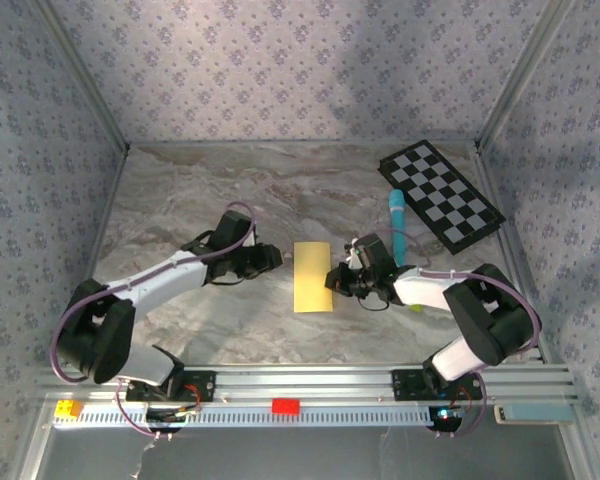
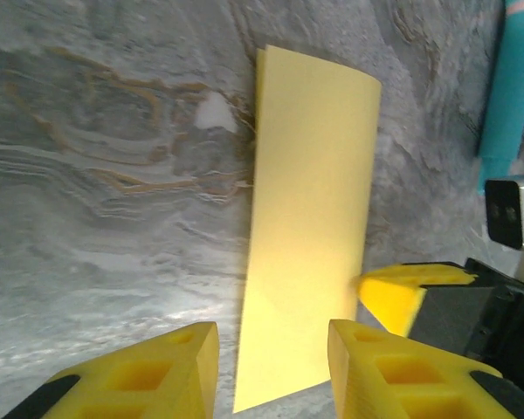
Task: Fold a paper plane with a square sheet of paper (pick it up from the middle)
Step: Third fold the triangle at the center of the table.
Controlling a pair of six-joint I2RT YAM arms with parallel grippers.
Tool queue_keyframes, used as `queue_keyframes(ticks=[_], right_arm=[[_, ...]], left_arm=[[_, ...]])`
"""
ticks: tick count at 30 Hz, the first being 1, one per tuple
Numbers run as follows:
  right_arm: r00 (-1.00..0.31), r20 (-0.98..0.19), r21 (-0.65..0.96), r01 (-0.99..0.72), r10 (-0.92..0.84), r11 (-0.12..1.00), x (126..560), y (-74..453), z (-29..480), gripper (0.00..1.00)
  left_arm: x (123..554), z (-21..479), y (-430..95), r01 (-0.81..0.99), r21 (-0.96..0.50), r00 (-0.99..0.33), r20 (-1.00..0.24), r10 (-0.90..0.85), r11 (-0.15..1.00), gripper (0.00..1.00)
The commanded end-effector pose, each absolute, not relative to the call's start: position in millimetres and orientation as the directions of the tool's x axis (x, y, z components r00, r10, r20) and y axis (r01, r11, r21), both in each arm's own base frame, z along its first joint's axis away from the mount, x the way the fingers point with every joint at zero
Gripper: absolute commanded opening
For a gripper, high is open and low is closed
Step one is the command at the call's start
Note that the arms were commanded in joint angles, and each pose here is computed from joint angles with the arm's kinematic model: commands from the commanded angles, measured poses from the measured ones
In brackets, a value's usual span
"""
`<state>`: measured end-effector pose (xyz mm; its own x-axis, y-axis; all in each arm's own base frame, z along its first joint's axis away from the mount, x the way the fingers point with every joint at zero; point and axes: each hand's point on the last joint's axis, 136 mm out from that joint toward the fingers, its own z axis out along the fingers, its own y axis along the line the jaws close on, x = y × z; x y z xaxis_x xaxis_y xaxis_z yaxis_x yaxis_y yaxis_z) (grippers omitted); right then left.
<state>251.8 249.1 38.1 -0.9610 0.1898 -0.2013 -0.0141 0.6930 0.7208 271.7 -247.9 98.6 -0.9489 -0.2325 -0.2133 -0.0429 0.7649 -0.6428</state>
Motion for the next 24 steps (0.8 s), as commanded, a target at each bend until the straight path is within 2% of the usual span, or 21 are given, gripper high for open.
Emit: queue_keyframes(ticks=[1,10,24], right_arm=[[-0.965,-0.171,0.744,0.007,0.201,0.669,246.7,248.3,34.5,0.07],[-0.974,-0.156,0.783,-0.019,0.167,0.621,229.7,254.3,42.7,0.07],[-0.983,-0.068,0.742,0.066,0.173,0.667,214.6,239.5,3.6,0.08]], left_arm=[[275.5,114.3,-267.1,0.012,-0.69,-0.958,-0.216,-0.19,0.724,0.37],[272.5,95.9,-277.6,-0.025,-0.703,-0.974,-0.143,-0.175,0.711,0.37],[271.3,70.4,-295.3,-0.077,-0.725,-0.989,-0.029,-0.142,0.684,0.42]])
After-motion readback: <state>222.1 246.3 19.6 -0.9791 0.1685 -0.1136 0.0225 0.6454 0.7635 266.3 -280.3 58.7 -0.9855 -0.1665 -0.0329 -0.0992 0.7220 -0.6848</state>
